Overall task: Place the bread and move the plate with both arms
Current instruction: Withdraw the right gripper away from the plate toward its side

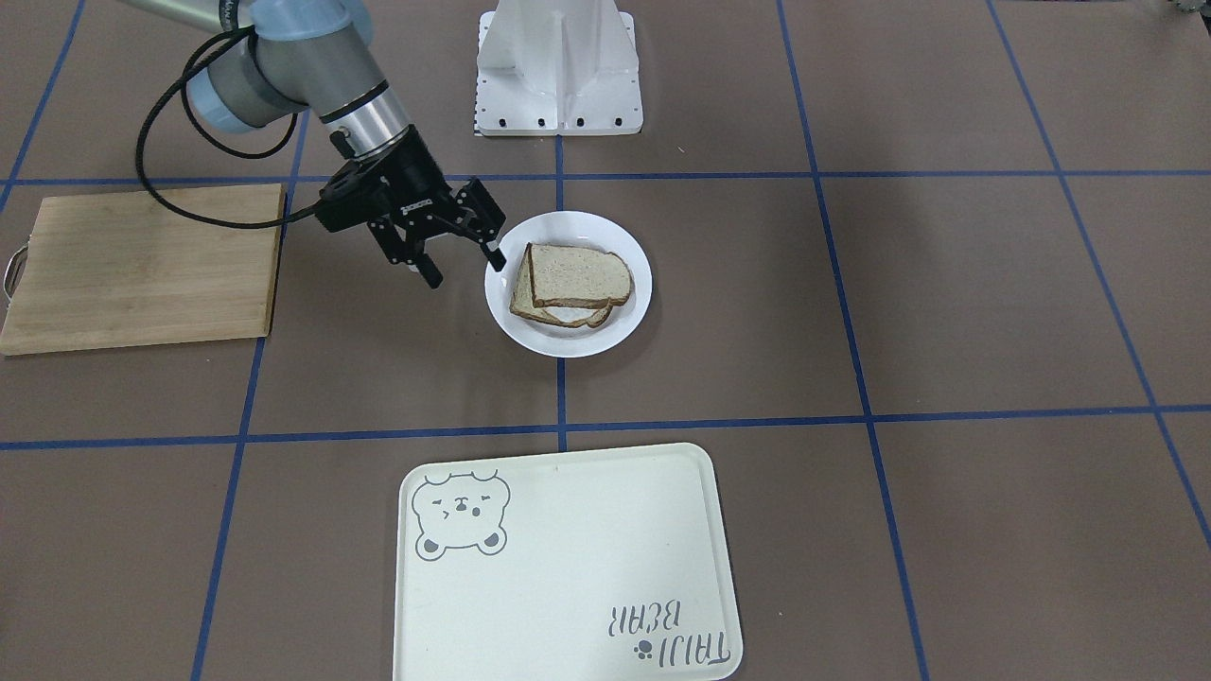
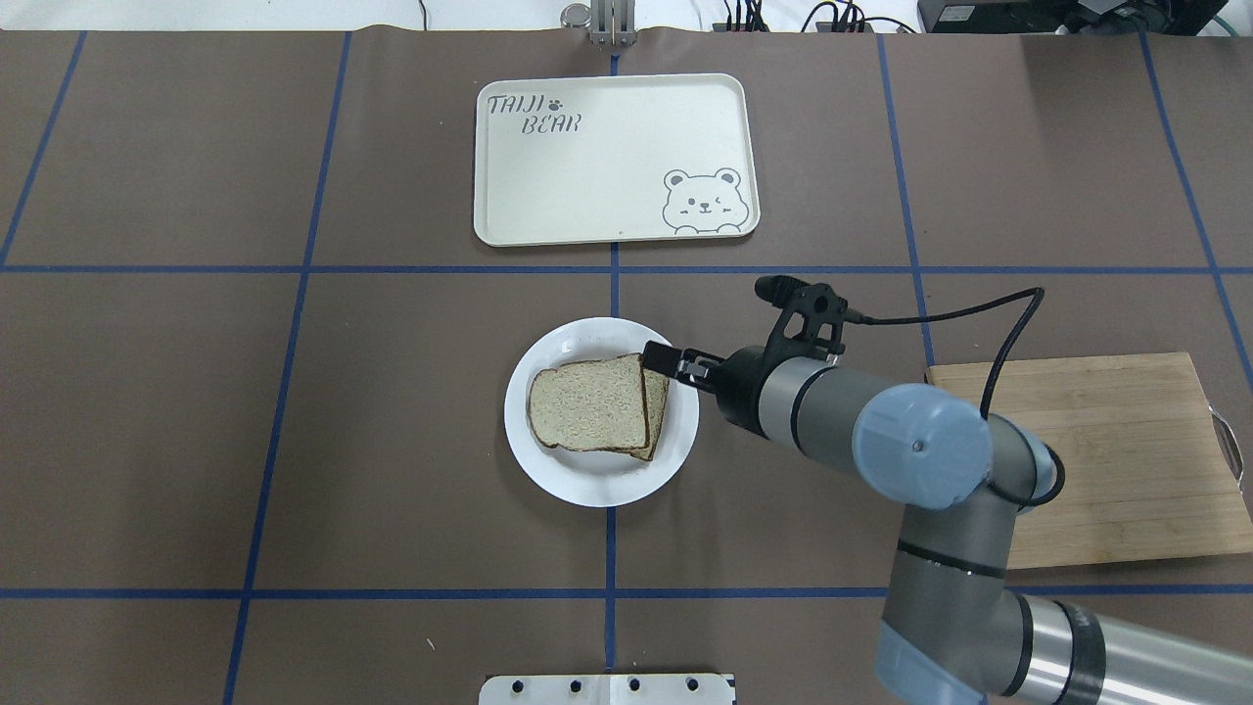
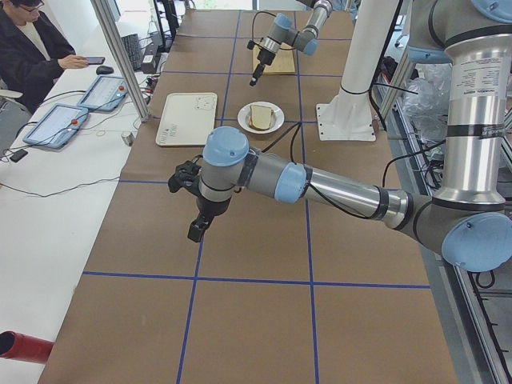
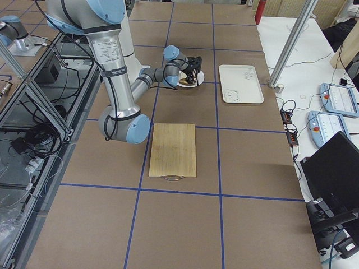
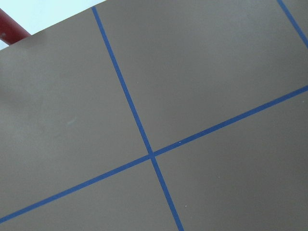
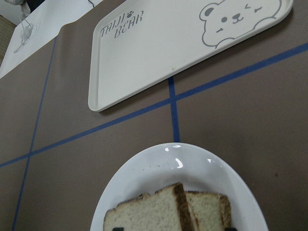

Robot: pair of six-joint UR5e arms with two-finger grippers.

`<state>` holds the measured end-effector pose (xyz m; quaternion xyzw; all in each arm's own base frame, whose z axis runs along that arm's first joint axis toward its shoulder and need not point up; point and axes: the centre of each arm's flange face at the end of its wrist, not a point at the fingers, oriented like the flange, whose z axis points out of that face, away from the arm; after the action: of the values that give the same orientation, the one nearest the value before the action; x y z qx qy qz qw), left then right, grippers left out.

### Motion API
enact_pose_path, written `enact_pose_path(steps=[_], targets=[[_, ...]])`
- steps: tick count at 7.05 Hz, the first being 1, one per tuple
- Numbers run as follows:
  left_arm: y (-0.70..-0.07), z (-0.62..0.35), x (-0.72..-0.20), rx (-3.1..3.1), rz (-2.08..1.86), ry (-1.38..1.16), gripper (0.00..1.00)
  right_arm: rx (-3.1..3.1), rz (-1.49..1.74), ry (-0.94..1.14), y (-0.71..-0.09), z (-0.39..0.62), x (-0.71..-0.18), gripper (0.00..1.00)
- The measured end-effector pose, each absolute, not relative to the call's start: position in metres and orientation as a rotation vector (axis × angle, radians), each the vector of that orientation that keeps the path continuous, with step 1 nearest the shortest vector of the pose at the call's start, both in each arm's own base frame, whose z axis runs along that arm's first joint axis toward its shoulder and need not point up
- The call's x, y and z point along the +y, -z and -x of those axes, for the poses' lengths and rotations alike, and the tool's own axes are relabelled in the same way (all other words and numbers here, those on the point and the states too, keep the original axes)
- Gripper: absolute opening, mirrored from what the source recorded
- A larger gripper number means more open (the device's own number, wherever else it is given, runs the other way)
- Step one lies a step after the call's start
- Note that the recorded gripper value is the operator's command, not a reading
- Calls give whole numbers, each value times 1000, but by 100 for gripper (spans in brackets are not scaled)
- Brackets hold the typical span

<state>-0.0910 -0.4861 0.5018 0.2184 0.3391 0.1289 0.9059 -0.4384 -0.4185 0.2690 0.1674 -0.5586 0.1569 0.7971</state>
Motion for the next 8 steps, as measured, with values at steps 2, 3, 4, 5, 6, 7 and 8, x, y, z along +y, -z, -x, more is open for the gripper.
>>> enact_pose_path(steps=[2, 3, 4, 5, 6, 7, 8], targets=[[-468, 67, -497, 730, -552, -243, 98, -1040, -338, -228, -293, 366, -485, 100], [-451, 34, -505, 764, -575, -273, 99, -978, -323, -175, -310, 331, -507, 100], [-429, -4, -513, 823, -573, -257, 99, -923, -312, -113, -338, 290, -522, 100], [-410, -44, -513, 902, -551, -210, 98, -879, -299, -50, -374, 243, -530, 100], [-395, -86, -507, 991, -502, -146, 98, -841, -292, 15, -417, 194, -528, 100], [-383, -125, -497, 1081, -439, -80, 98, -805, -280, 77, -465, 142, -519, 100], [-372, -157, -484, 1169, -374, -17, 98, -793, -251, 110, -511, 91, -506, 100]])
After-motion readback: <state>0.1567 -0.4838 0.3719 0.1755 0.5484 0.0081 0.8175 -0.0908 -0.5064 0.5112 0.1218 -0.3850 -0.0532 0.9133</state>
